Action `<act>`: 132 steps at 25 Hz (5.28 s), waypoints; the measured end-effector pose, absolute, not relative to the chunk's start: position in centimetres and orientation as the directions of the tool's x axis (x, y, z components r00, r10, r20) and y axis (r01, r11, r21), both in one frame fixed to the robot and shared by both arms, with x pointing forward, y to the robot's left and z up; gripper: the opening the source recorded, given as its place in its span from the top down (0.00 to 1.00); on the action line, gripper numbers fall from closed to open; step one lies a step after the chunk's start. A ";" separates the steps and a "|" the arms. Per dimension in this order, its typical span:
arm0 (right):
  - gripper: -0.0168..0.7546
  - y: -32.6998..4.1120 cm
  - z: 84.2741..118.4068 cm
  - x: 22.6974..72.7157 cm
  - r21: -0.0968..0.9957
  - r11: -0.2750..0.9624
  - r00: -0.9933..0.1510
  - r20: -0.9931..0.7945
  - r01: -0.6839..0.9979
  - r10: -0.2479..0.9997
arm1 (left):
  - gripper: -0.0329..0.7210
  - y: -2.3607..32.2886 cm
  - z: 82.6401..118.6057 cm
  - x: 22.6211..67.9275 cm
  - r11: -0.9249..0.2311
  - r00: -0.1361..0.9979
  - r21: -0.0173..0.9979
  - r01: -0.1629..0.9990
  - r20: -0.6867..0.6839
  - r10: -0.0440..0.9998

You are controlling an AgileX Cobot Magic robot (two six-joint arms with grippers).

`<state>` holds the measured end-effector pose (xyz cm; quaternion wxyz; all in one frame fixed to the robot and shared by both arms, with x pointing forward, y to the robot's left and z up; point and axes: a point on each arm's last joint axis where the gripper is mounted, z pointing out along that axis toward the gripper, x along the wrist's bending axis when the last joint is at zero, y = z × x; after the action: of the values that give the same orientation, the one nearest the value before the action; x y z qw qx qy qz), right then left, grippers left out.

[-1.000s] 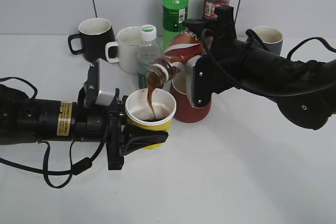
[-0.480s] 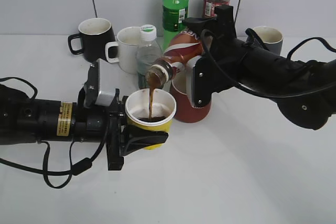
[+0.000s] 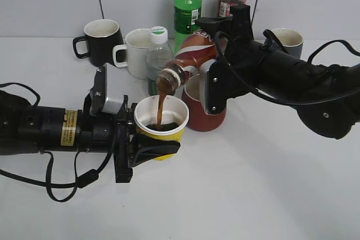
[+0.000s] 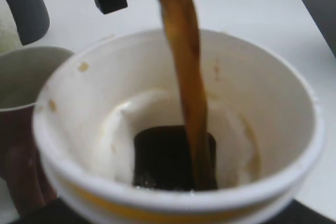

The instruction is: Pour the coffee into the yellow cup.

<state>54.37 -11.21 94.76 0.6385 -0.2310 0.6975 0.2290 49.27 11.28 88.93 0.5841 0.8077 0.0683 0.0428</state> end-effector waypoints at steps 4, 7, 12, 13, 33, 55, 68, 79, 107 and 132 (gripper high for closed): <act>0.31 -11.2 94.8 54.4 0.024 0.788 -0.078 -0.997 -0.615 -0.030 | 0.49 11.3 88.9 49.3 -0.308 0.987 0.949 0.060 -0.011 0.160; 0.31 -11.2 94.8 54.4 0.045 0.789 -0.090 -0.996 -0.612 -0.013 | 0.49 11.3 88.9 49.3 -0.308 0.987 0.949 0.060 -0.011 0.160; 0.31 -11.2 94.8 54.4 0.107 0.789 -0.128 -0.991 -0.605 0.036 | 0.49 11.3 88.9 49.3 -0.308 0.987 0.949 0.060 -0.011 0.160; 0.31 -11.2 94.8 54.4 0.121 0.788 -0.137 -0.990 -0.603 0.047 | 0.49 11.3 88.9 49.3 -0.308 0.987 0.949 0.060 -0.011 0.160; 0.31 -12.7 94.6 55.0 0.874 0.456 -0.442 -0.479 -0.165 0.758 | 0.49 13.8 90.0 52.5 -0.145 0.891 0.977 0.155 -0.075 0.448; 0.31 -21.3 86.7 53.3 0.959 0.142 -0.221 -0.088 0.246 0.971 | 0.49 18.9 86.8 55.8 -0.162 0.680 0.954 0.253 -0.057 0.731; 0.31 -21.3 85.1 53.2 0.952 0.152 -0.223 -0.093 0.265 0.970 | 0.49 18.4 83.4 57.9 -0.142 0.683 0.968 0.209 -0.040 0.730; 0.31 -21.3 85.1 53.2 0.953 0.151 -0.223 -0.093 0.262 0.970 | 0.36 18.3 81.8 58.2 -0.130 0.685 0.967 0.219 -0.058 0.726; 0.21 -20.6 81.7 55.6 0.955 0.076 -0.199 -0.018 0.285 0.980 | 0.21 20.5 83.7 54.3 -0.090 0.538 0.939 0.331 -0.109 0.836; 0.21 -21.9 86.7 50.6 0.763 0.112 -0.194 0.018 0.637 0.981 | 0.21 22.1 90.5 51.7 -0.133 0.320 0.777 0.616 -0.093 0.943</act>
<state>50.62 -21.85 86.71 0.2603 0.5789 0.6987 0.3300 51.69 22.09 90.48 0.3756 0.7203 0.5409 0.2179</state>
